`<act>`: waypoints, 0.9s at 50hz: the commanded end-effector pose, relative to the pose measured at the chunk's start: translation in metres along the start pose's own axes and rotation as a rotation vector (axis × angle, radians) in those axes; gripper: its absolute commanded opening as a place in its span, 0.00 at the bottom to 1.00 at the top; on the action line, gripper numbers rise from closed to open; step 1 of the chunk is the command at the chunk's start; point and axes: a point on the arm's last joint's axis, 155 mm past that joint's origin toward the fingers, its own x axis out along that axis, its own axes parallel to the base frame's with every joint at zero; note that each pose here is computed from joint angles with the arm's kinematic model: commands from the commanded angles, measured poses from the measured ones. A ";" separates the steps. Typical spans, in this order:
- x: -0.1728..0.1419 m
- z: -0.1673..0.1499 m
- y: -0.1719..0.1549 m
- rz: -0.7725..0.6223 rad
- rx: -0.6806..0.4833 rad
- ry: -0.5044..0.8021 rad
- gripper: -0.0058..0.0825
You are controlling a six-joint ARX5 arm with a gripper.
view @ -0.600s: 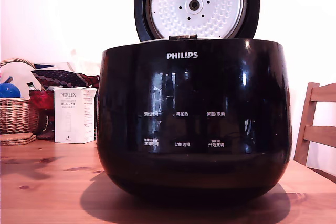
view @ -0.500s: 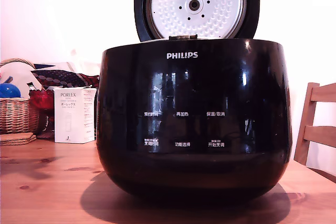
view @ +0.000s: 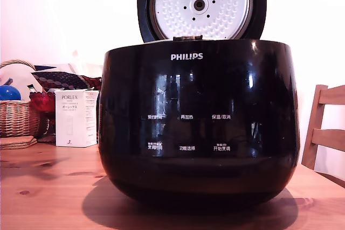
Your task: Close the rice cooker by pressing the lid down with medium force
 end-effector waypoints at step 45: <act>0.054 0.043 -0.024 -0.153 0.103 -0.241 0.04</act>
